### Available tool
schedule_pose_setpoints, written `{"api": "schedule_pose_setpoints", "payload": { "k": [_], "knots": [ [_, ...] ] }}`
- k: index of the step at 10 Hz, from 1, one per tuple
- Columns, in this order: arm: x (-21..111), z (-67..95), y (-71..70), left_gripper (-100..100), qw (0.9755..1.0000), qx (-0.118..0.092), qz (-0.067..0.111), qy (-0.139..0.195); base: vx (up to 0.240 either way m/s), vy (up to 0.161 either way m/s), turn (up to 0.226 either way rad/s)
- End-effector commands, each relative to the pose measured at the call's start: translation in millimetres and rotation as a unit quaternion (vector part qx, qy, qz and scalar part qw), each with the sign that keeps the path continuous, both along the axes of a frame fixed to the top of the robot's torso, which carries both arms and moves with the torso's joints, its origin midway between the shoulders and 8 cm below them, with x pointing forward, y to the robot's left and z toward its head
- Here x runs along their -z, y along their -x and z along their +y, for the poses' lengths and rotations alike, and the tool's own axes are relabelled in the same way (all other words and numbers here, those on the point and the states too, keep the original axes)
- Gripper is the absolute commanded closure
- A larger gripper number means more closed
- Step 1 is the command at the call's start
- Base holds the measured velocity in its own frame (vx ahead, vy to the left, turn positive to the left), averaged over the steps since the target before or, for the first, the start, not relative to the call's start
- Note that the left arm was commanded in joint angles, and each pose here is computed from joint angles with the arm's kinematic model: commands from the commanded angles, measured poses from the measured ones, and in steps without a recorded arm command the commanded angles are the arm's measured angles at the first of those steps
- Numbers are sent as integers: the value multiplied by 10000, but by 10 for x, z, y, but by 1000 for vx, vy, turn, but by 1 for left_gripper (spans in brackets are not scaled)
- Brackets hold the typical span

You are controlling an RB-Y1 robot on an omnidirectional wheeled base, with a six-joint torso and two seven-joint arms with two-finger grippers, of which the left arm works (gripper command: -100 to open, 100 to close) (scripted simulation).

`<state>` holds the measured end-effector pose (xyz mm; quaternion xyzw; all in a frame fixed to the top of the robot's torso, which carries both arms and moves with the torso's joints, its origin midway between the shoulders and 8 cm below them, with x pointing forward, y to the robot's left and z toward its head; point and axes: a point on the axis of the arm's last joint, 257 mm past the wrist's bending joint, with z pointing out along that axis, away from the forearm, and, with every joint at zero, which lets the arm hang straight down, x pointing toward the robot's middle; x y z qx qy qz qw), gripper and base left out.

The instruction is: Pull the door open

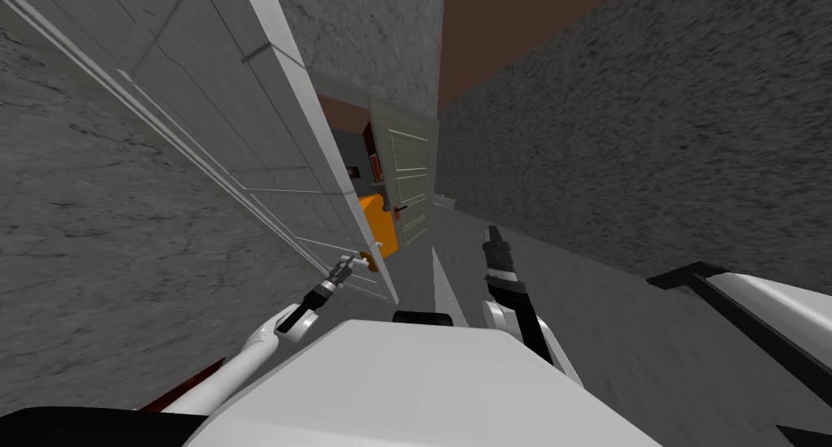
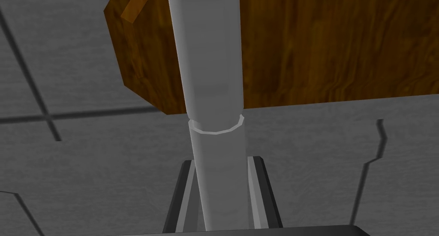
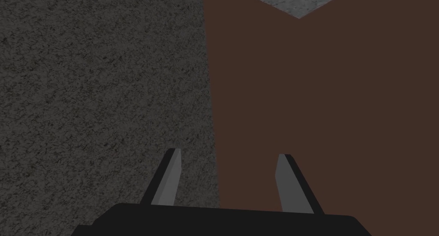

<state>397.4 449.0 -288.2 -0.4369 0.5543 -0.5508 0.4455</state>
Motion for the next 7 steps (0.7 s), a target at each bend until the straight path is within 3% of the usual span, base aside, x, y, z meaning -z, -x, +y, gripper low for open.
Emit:
{"api": "schedule_pose_setpoints", "payload": {
  "k": [1, 6, 7],
  "knots": [
    [40, -37, 116, 100, 9999, 108, 26, 33, -178, 113, -191],
    [44, 3, 306, 100, 9997, 254, 32, 53, -174, 89, -143],
    [31, 61, 261, 100, 9998, 184, 33, 12, -63, 37, -17]
  ]
}}
